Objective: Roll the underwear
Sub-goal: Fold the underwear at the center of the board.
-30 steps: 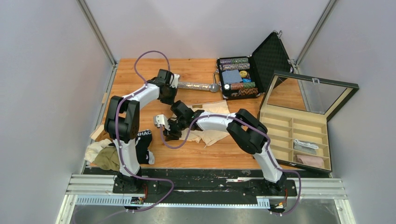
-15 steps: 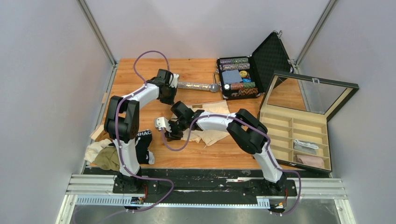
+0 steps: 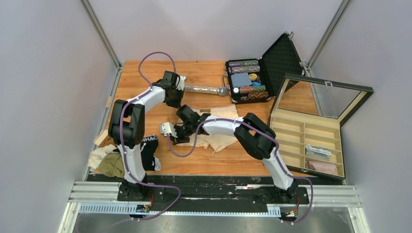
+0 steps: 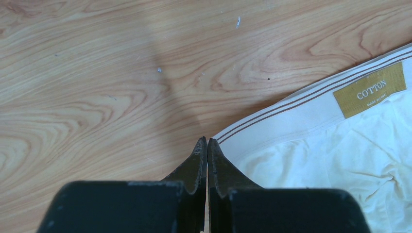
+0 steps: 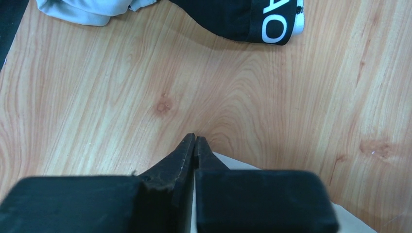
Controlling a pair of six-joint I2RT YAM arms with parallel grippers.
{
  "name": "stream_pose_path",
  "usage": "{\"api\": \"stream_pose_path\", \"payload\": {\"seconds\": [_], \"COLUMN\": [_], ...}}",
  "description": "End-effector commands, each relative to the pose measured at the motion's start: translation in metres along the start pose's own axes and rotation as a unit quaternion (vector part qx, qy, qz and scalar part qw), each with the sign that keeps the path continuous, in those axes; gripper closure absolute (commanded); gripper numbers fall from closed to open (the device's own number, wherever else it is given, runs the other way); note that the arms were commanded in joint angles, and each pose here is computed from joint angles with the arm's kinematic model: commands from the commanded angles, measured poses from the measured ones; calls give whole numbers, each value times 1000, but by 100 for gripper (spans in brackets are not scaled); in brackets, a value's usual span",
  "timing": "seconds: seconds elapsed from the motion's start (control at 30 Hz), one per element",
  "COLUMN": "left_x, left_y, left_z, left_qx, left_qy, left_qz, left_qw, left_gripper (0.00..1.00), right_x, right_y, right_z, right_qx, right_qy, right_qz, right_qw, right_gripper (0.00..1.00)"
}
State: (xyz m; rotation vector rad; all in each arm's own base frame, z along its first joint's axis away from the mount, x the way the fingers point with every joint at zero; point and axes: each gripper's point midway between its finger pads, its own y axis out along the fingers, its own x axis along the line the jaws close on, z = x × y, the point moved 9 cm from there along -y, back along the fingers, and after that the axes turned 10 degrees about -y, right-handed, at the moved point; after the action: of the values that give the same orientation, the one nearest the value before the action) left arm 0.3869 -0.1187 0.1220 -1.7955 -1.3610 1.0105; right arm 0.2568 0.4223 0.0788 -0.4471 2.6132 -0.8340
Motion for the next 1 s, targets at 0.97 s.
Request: {"api": "stream_pose_path", "payload": {"seconds": [0.97], "left_x": [-49], "left_y": [-70], "left_z": [-61], "left_qx": [9], "left_qy": [-36], "left_qz": [87], "left_qw": [996], "left_gripper": [100], "right_x": [0], "right_y": [-128], "right_z": [-46], "right_qx": [-120], "right_qy": [64], "right_qz": [100], "right_qw": [986], "right_gripper": [100]}}
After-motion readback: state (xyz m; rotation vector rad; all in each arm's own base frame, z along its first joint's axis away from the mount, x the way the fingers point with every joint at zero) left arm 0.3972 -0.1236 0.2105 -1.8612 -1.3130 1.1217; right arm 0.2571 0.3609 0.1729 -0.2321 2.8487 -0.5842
